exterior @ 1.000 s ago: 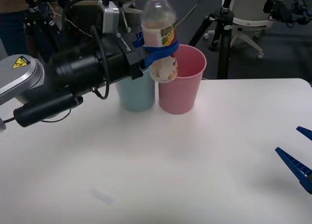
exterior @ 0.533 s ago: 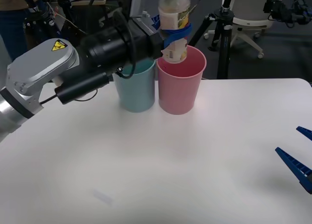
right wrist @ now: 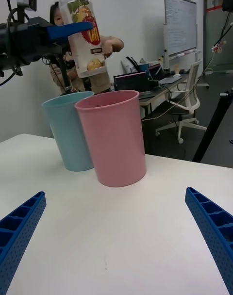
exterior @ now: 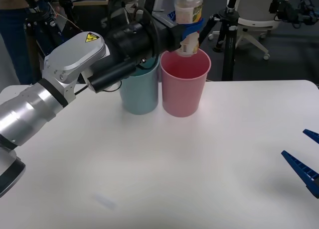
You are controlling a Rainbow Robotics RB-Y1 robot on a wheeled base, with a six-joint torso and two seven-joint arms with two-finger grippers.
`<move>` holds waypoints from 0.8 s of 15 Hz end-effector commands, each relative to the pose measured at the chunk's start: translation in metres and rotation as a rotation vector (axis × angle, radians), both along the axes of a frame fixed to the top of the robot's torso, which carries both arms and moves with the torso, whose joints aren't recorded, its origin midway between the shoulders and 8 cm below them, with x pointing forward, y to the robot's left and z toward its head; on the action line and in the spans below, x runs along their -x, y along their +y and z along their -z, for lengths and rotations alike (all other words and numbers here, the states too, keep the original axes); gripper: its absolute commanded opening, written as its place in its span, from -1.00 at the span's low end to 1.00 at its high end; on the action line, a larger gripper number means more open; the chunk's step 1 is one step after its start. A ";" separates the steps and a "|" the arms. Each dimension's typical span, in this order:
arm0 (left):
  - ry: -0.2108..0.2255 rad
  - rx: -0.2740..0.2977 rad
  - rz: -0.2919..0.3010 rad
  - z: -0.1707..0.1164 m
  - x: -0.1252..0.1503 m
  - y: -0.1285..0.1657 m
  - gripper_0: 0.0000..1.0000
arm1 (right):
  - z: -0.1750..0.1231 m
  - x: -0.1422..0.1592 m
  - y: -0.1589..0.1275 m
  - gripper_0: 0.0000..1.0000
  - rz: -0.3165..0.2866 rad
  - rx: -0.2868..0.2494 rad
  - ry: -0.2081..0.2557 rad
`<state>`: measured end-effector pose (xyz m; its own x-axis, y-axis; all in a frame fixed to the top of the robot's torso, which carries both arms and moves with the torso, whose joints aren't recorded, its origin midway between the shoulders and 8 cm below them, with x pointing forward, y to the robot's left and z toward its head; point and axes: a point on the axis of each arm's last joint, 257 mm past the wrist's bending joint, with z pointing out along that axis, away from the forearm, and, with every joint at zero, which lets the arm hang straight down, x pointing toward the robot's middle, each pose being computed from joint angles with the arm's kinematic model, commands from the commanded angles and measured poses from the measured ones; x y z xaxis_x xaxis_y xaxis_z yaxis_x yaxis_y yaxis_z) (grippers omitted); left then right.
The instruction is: Grasp the object on the table and drop it into the matching bin: aluminum can to the light blue bin, PET bottle to the pink bin.
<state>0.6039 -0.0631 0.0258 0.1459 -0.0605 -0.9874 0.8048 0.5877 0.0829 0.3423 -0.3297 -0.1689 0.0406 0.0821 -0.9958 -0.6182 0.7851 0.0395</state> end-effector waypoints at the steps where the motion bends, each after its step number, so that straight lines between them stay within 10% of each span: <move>1: 0.021 -0.005 -0.016 0.009 -0.010 -0.009 -0.87 | 0.000 0.000 0.000 1.00 0.000 0.000 0.000; 9: 0.047 0.010 -0.015 0.015 -0.011 -0.020 -0.83 | 0.000 0.000 0.000 1.00 0.000 0.000 0.000; 12: 0.039 0.009 -0.038 0.013 -0.016 -0.016 0.93 | 0.000 0.000 0.000 1.00 0.000 0.000 0.000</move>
<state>0.6190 -0.0802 0.0121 0.1080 -0.0658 -0.9920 0.7875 0.6147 0.0450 0.3422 -0.3297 -0.1689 0.0406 0.0821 -0.9958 -0.6182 0.7851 0.0395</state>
